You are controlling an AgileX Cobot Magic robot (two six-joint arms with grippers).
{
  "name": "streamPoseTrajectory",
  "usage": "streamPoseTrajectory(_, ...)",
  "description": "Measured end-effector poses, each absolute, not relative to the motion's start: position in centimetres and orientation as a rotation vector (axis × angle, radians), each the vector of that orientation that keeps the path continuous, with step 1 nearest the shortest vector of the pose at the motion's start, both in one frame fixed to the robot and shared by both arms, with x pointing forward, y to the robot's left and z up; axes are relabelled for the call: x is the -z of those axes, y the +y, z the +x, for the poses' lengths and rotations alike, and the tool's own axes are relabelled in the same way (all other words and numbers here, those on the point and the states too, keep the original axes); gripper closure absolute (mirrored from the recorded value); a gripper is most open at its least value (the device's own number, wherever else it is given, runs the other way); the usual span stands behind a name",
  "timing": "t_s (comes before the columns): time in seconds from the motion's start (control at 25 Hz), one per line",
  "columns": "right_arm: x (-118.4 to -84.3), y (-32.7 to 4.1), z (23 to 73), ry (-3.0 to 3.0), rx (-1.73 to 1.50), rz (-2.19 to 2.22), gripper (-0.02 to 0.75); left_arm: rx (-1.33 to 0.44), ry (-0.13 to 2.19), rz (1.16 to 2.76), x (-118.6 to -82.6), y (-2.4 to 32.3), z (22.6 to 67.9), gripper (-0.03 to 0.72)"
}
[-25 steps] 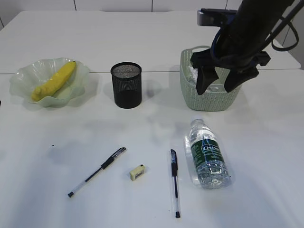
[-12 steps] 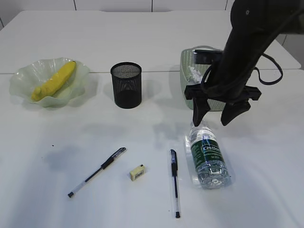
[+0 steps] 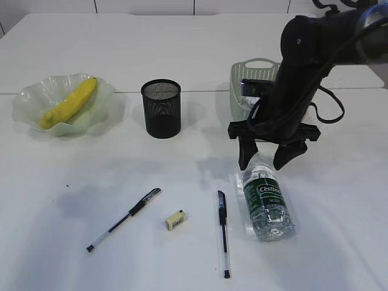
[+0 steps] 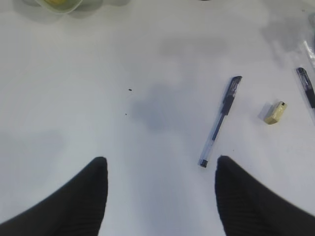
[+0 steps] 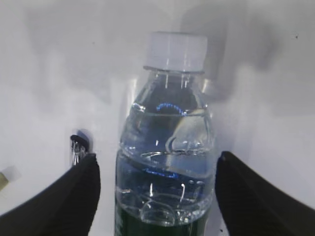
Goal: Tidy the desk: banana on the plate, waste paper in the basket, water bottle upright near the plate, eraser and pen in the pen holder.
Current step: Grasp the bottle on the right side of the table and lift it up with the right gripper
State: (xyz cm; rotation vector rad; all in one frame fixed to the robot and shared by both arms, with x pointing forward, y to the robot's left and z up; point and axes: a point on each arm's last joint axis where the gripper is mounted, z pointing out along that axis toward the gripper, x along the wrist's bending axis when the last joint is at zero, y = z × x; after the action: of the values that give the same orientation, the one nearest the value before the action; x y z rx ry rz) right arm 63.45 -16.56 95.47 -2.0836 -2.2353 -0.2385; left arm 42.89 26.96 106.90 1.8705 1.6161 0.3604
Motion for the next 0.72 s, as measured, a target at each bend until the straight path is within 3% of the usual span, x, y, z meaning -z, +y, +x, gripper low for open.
streamPoseTrajectory(0.24, -94.2, -16.5, 63.8, -2.23, 0.227, -2.087, 0.158, -0.36, 1.616, 1.871, -106.9, 27.0, 42.9, 0.201)
streamPoseTrajectory(0.72, -93.3, -16.4, 64.5, -2.225, 0.271, -2.128, 0.151, -0.36, 1.616, 1.871, -106.9, 27.0, 42.9, 0.201)
